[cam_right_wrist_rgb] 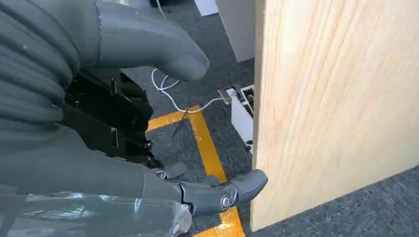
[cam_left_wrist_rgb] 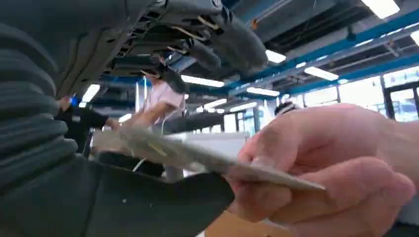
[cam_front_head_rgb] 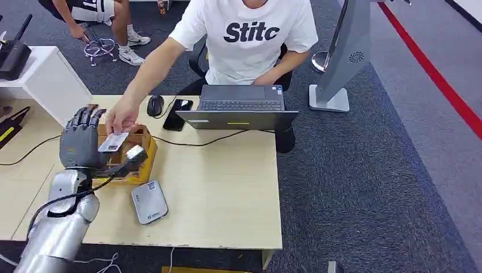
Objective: Pass the card to the sensor for recognition and then transmit it.
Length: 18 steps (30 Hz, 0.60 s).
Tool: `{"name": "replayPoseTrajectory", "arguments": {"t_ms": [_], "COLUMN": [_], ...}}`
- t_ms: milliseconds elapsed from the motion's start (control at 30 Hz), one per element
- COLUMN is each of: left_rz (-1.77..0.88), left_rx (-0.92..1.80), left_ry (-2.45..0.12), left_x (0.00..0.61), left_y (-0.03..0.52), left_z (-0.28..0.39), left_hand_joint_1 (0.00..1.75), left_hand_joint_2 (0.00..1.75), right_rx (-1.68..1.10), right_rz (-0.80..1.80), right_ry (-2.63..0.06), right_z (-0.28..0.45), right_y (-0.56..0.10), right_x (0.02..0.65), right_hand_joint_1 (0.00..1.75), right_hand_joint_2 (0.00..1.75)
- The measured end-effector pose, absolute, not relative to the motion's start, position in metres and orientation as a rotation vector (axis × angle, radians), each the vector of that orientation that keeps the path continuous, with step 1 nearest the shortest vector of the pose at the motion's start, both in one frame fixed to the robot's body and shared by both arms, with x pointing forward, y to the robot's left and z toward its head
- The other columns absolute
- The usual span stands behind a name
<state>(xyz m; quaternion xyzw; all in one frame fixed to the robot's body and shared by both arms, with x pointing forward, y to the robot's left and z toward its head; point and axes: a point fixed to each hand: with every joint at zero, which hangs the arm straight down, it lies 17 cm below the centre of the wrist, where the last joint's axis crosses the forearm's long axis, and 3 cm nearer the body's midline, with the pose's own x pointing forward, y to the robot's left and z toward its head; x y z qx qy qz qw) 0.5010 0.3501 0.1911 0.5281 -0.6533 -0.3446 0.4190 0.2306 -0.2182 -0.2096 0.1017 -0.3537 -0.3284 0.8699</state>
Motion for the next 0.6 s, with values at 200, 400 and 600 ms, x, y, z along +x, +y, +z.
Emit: {"name": "replayPoseTrajectory", "arguments": {"t_ms": [200,400,600], "left_rz": [-1.073,-1.118,-1.124], "left_rx": [1.686,1.898,2.080], "left_ry": [-1.532,-1.497,-1.466], "left_x": [0.531,0.535,0.530], "left_y": [0.364,0.377,0.389], "left_z": [0.228,0.259,0.283], "left_hand_joint_1": [1.75,1.75,1.75], "left_hand_joint_2": [1.75,1.75,1.75], "right_rx": [0.237,0.244,0.246], "right_rz": [-0.643,-0.622,-0.601], "right_ry": [-0.729,-0.728,-0.723], "right_z": [-0.207,-0.205,-0.205], "right_y": [-0.207,-0.202,-0.200], "right_x": [0.239,0.243,0.244], "right_hand_joint_1": [0.00,0.00,0.00], "right_hand_joint_2": [1.75,1.75,1.75]}}
